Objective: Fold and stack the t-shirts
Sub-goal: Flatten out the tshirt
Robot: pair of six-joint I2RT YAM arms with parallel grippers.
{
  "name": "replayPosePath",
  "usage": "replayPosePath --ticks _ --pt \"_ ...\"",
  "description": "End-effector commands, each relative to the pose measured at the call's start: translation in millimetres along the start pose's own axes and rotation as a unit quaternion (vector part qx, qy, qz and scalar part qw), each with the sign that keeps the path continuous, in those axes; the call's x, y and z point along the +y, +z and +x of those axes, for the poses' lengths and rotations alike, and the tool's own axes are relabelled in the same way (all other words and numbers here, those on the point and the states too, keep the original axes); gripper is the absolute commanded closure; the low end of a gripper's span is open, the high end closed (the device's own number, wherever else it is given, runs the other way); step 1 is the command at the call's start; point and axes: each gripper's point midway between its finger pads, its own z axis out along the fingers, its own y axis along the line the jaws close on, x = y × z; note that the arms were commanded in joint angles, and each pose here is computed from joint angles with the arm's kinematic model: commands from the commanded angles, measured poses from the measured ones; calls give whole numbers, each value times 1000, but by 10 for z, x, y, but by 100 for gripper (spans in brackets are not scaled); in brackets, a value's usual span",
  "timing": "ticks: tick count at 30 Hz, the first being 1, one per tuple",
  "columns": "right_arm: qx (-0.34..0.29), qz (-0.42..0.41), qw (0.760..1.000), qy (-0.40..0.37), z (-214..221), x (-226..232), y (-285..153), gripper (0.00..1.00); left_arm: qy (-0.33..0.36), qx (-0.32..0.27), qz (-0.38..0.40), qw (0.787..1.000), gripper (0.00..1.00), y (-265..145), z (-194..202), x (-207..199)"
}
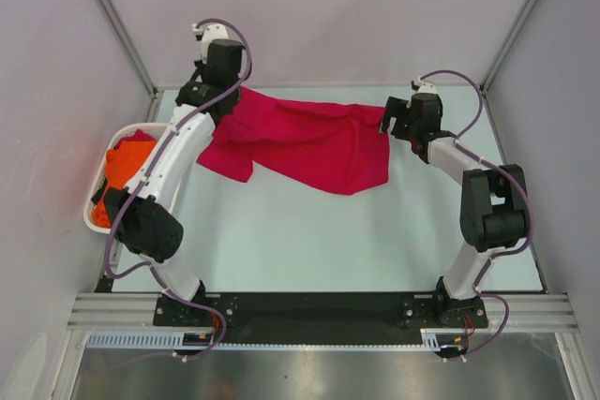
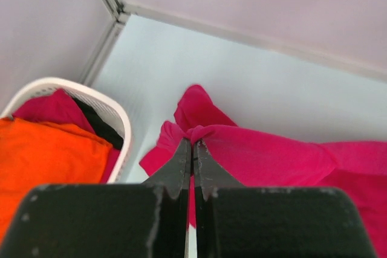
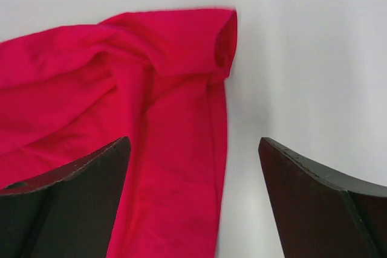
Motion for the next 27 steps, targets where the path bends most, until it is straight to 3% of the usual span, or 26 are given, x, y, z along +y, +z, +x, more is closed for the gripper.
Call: replayPosePath --ticks 1,13,18,27 --pt "31 -45 998 18 79 215 94 8 -35 -70 6 997 100 -153 -747 163" --pt "60 -83 994 44 207 300 598 14 -4 -22 7 1000 100 151 -406 -5" --pt "48 -58 996 42 108 273 784 33 4 -8 8 1000 100 231 -277 -48" --pt "41 -94 993 67 22 365 1104 32 15 8 5 1000 100 337 -106 -90"
